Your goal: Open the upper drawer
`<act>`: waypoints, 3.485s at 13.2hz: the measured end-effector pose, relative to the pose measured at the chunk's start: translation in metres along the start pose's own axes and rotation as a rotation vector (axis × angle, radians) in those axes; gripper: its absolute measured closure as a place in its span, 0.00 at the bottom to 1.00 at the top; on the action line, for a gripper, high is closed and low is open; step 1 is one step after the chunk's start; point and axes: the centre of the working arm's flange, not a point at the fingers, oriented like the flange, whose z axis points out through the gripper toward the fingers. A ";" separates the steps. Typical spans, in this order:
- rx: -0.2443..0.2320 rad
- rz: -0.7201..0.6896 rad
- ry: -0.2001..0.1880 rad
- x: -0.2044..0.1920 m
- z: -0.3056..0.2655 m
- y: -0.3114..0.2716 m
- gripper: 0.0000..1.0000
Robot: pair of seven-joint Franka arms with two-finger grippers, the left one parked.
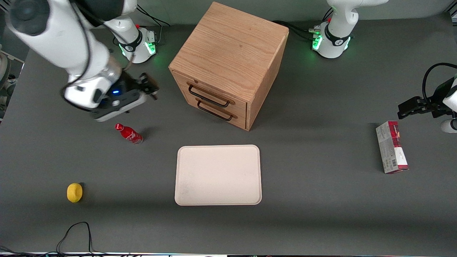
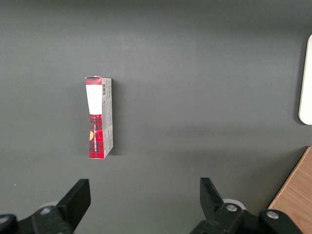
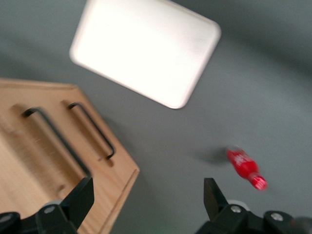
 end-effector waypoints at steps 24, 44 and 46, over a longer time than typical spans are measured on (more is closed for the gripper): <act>0.080 -0.260 -0.087 0.027 0.183 -0.092 0.00; 0.018 -0.273 0.018 0.083 0.196 0.048 0.00; 0.014 -0.258 0.018 0.090 0.195 0.075 0.00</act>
